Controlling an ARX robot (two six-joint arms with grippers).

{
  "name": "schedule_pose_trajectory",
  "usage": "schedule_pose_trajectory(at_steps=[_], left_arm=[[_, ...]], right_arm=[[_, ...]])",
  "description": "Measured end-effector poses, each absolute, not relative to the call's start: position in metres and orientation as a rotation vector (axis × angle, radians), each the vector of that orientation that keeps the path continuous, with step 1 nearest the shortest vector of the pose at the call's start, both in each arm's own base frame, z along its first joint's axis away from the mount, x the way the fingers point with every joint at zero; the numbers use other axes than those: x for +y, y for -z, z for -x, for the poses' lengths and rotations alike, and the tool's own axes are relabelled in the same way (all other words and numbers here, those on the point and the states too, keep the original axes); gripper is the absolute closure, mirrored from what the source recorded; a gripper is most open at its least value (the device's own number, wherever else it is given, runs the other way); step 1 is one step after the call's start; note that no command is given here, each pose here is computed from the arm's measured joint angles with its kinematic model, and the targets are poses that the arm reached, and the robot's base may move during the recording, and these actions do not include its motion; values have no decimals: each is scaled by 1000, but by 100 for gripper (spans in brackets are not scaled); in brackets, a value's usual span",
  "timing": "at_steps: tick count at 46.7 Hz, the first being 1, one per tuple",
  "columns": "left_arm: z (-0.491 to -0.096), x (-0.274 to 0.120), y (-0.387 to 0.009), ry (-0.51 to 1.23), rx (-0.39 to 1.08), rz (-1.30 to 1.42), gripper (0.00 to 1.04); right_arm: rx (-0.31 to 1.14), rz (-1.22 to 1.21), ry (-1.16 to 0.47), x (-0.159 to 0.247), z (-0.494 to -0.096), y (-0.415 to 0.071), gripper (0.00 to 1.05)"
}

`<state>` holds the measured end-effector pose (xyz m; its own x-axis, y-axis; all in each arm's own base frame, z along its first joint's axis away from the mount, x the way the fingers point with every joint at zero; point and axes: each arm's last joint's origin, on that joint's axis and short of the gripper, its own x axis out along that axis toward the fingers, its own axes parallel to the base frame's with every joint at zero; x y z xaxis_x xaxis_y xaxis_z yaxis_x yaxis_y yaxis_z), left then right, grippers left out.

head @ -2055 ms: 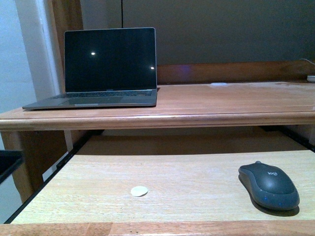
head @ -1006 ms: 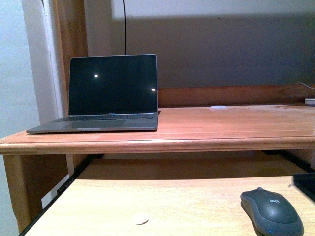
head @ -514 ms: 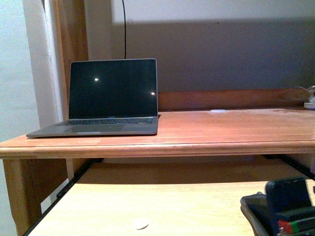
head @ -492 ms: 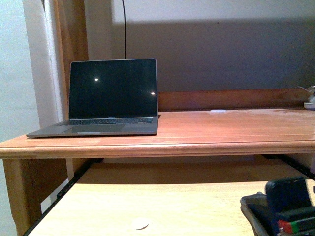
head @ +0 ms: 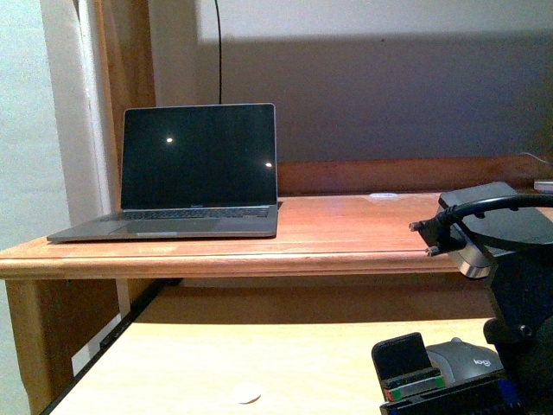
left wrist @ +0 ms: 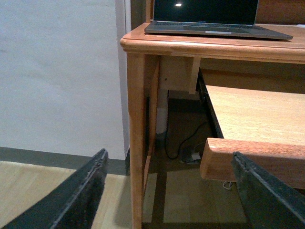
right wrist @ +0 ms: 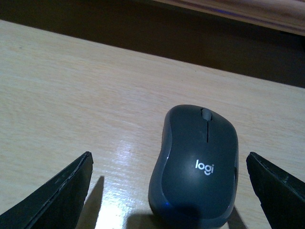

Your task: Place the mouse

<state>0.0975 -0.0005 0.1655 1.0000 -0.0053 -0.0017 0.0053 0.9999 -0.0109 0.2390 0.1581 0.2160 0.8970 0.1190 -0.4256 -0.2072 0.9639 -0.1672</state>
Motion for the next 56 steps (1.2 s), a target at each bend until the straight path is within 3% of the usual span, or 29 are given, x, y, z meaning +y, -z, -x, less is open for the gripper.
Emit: schedule_pose_trajectory(at_steps=[4,20,34,44,56], left_arm=[[-98,-1,-166,5,2,10,7],[-98,-1,-166,5,2,10,8],[-98,-1,-165,5,2,10,8],[-98,-1,-166,5,2,10,8],[-98,-1,-166,5,2,10,8]], right_arm=[[455,220,-147,158,-245,-213,7],[535,171,-69,148,-266,-205,8],[525,148,-82,143,-264,-210,48],[449,86,-90,141,-259,-248,50],[342,31,-126,177,-296,-315,50]])
